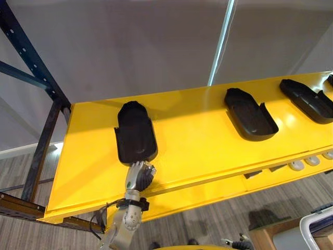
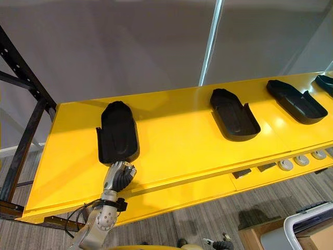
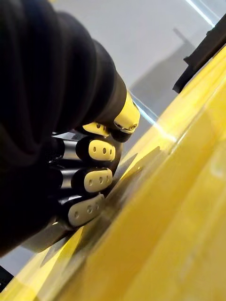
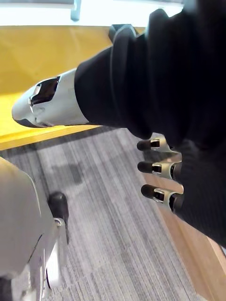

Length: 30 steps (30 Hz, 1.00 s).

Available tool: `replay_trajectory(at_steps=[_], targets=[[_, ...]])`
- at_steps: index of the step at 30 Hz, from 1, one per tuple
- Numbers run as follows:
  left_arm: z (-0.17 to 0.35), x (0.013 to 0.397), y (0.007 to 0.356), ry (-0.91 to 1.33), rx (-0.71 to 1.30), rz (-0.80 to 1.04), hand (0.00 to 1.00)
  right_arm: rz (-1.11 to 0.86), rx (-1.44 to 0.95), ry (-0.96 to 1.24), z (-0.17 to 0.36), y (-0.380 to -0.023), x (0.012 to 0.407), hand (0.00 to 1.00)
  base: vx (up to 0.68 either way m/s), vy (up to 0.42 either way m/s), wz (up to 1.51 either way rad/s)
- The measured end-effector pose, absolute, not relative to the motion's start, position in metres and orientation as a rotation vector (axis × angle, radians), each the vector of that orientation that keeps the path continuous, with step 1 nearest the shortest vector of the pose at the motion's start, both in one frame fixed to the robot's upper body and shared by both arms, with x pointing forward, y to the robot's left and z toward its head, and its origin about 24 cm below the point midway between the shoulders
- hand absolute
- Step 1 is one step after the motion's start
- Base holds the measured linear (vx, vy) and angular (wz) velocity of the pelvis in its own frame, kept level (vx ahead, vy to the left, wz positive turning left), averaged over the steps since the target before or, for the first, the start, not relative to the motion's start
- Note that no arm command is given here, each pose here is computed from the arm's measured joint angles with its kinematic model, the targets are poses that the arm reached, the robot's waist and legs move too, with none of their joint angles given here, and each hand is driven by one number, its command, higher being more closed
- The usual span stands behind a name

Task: Walk over and take plastic housings, then place them on the shelf

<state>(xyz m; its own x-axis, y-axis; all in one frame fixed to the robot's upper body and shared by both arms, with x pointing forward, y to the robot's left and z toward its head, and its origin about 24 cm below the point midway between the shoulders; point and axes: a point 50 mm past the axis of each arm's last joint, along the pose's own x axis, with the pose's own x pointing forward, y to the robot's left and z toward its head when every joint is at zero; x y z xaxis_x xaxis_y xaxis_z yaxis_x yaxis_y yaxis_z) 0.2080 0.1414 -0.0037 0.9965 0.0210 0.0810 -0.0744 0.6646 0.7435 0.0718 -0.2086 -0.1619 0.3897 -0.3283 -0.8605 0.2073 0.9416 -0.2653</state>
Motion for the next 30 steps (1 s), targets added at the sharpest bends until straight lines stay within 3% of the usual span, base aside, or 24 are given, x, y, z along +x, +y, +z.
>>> replay_trajectory(at_steps=[23, 30], targets=[[0.003, 0.224, 0.146, -0.046, 0.795, 0.152, 1.00, -0.326, -0.149, 1.127, -0.162, -0.210, 0.072, 0.00, -0.01, -0.010, 0.00], [0.069, 0.223, 0.136, -0.334, 0.667, 0.220, 1.00, -0.322, -0.154, 1.132, -0.162, -0.209, 0.071, 0.00, 0.03, -0.026, 0.13]])
